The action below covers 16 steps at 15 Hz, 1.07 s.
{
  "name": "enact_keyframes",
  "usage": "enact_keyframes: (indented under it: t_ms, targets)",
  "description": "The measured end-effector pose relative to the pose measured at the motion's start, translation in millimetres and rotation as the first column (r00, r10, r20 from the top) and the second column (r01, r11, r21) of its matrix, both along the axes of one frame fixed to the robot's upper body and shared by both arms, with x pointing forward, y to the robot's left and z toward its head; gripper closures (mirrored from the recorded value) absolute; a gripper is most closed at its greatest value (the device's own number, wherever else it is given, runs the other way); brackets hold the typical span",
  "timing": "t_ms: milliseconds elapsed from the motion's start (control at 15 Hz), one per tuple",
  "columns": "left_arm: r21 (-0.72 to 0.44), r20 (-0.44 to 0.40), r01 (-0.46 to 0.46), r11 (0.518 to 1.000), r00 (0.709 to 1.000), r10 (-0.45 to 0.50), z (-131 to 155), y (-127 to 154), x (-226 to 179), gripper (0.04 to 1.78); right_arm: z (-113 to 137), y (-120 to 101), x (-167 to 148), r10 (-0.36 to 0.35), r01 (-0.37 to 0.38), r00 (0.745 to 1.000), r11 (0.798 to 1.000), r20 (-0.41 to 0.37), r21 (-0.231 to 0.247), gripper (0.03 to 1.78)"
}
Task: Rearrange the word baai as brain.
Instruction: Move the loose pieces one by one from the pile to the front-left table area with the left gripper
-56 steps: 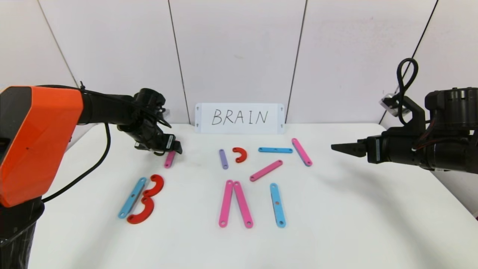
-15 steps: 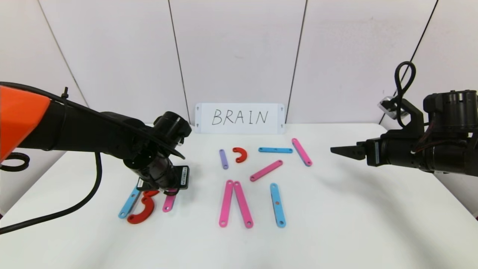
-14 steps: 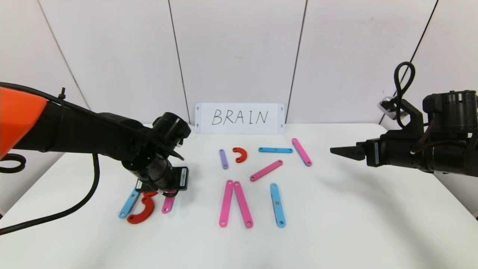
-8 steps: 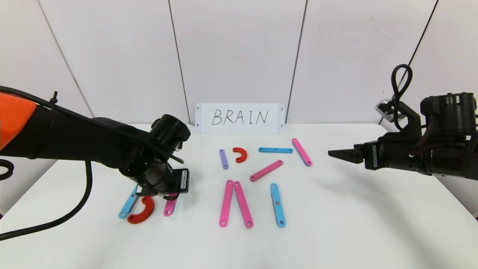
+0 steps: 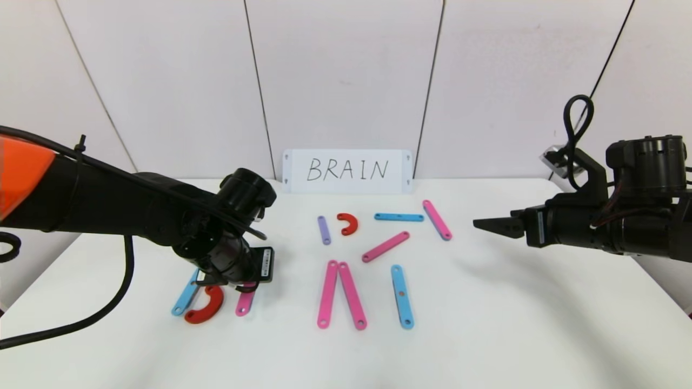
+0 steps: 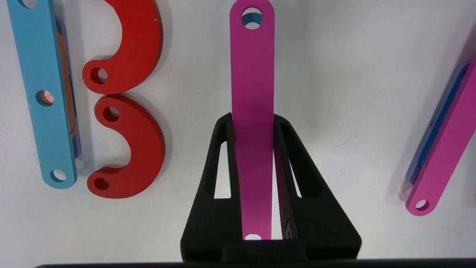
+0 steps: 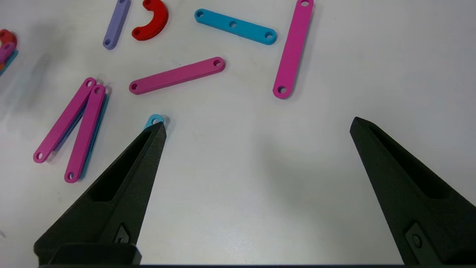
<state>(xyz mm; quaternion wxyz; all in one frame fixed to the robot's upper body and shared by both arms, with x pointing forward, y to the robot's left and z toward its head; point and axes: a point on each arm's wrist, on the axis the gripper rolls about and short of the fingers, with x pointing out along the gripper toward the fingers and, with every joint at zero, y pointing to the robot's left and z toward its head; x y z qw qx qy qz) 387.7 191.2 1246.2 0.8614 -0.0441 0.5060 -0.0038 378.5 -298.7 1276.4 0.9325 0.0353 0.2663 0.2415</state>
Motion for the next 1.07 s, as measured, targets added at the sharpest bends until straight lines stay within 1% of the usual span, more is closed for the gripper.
enact_keyframes:
  t_ms: [133, 400, 867, 1000, 1067]
  targets:
    - [0.005, -0.001, 0.007, 1.0, 1.0, -0.007, -5.2, -1.5, 3.6, 1.52, -0.5, 0.1, -0.3, -0.001, 0.001, 1.0, 1.0, -0.002, 0.0, 0.08]
    - [0.023, -0.031, 0.011, 1.0, 0.999, -0.01, -17.9, -3.7, 9.0, 1.52, -1.6, 0.6, -0.1, 0.001, -0.001, 1.0, 1.0, -0.006, -0.001, 0.08]
    - [0.03, -0.047, 0.012, 0.999, 0.999, -0.011, -23.7, -4.5, 10.5, 1.51, -2.7, 1.3, 0.1, -0.003, 0.003, 1.0, 1.0, -0.009, -0.006, 0.08]
    - [0.03, -0.046, 0.011, 0.999, 0.999, -0.01, -23.2, -4.1, 10.0, 1.45, -2.9, 1.6, 0.1, -0.002, 0.002, 1.0, 1.0, -0.01, -0.006, 0.08]
    - [0.028, -0.043, 0.01, 1.0, 0.999, -0.009, -22.4, -4.0, 9.9, 1.39, -2.9, 1.6, 0.1, -0.001, 0.001, 1.0, 1.0, -0.011, -0.005, 0.08]
